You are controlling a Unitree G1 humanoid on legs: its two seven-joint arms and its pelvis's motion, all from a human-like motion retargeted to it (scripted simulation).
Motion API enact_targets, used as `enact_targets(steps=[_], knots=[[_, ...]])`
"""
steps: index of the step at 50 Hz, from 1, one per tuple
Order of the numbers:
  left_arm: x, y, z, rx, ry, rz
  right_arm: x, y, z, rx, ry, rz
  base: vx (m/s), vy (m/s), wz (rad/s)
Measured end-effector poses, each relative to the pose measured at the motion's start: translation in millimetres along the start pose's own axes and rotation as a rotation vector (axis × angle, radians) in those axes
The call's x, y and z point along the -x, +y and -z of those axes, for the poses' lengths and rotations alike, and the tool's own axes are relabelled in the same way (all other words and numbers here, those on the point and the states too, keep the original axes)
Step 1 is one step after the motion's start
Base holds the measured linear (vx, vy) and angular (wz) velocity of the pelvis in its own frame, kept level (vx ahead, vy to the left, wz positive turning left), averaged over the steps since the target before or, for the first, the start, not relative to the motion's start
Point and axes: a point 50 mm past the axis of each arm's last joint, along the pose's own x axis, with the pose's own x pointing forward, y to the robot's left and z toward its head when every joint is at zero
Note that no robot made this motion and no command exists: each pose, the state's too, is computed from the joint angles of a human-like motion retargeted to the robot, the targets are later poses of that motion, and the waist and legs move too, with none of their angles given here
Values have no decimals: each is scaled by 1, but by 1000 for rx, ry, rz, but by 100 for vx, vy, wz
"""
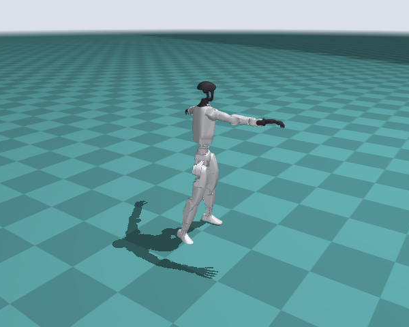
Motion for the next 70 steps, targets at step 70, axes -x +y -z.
enact_targets(steps=[70], knots=[[-1,8,-47,191,-118,-85,16,35,51,65,222,-193,1,4,-39]])
